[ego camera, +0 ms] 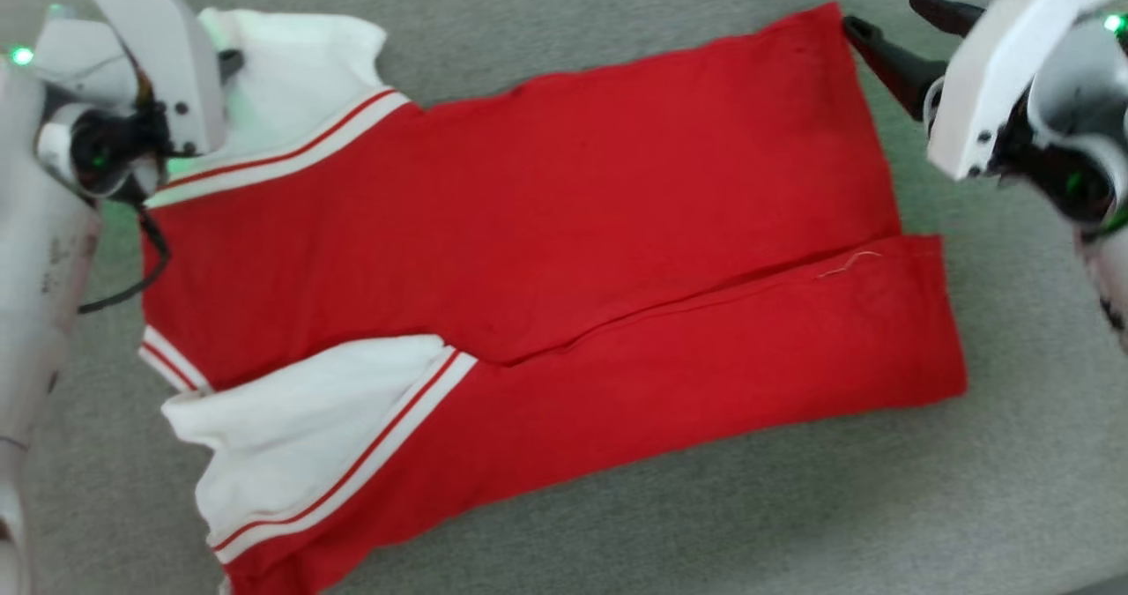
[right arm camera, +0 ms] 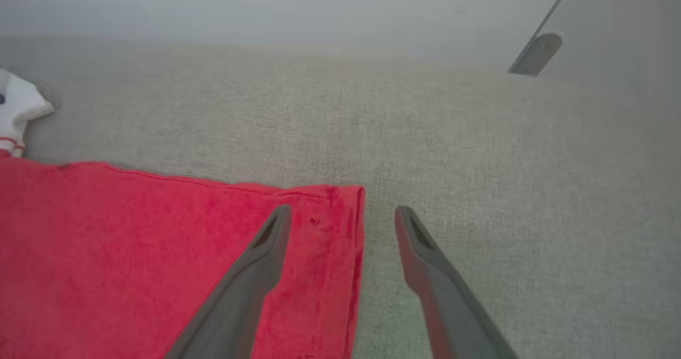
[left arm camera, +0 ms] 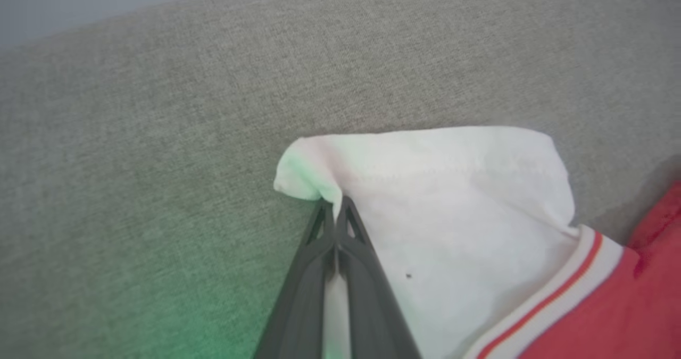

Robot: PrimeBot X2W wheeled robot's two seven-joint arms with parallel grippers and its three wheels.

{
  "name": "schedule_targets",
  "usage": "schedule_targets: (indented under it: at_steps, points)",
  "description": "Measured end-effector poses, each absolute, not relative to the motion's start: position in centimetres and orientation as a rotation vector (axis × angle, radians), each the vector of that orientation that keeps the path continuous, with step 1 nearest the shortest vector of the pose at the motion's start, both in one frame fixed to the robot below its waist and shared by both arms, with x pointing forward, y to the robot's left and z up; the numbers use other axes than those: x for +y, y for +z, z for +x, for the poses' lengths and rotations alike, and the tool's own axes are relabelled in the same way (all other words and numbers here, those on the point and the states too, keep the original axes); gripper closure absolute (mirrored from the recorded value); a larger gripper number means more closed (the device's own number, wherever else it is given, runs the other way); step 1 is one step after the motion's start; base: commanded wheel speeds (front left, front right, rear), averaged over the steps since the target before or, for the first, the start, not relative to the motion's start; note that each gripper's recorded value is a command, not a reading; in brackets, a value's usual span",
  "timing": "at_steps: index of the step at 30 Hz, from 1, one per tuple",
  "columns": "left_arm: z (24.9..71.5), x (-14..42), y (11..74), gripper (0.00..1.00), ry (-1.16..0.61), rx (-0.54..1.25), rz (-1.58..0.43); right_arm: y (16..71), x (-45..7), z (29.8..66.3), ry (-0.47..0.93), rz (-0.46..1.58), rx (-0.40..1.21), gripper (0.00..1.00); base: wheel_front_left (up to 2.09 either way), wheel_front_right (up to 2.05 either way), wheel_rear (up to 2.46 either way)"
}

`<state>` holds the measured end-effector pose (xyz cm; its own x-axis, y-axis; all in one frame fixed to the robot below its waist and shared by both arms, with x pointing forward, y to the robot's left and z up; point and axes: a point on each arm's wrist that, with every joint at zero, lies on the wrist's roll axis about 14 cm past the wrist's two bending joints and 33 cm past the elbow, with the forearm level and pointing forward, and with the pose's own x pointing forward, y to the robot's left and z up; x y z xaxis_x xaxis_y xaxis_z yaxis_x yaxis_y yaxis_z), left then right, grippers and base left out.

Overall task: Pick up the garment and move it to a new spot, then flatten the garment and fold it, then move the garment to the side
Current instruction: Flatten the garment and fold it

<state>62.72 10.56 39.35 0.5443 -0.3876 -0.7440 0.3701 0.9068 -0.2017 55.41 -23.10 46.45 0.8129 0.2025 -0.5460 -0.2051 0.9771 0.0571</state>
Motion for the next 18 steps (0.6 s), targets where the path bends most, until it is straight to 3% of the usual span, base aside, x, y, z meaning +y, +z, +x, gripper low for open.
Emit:
schedule_targets:
  at_steps: [5,13,14,15,18]
  points:
    - [62.4,10.6,39.5,1.0,-0.464,0.869,-0.048,42.2,-22.4,55.3,0.218,0.015,0.875,0.0,0.0,0.0,0.0]
    - [62.0,10.8,39.5,1.0,-0.478,0.838,-0.072,39.9,-22.5,57.2,0.184,-0.005,0.947,0.0,0.0,0.0,0.0]
    - [61.9,10.8,39.4,1.0,-0.48,0.836,-0.075,39.7,-22.3,57.4,0.184,-0.009,0.951,0.56,0.0,0.0,0.0]
    - [61.8,10.8,39.4,1.0,-0.482,0.832,-0.076,39.3,-22.2,57.3,0.19,-0.02,0.962,1.0,0.0,0.0,0.0]
    - [61.5,10.9,39.5,1.0,-0.481,0.819,-0.1,38.9,-21.8,57.4,0.201,-0.03,0.974,1.0,0.0,0.0,0.0]
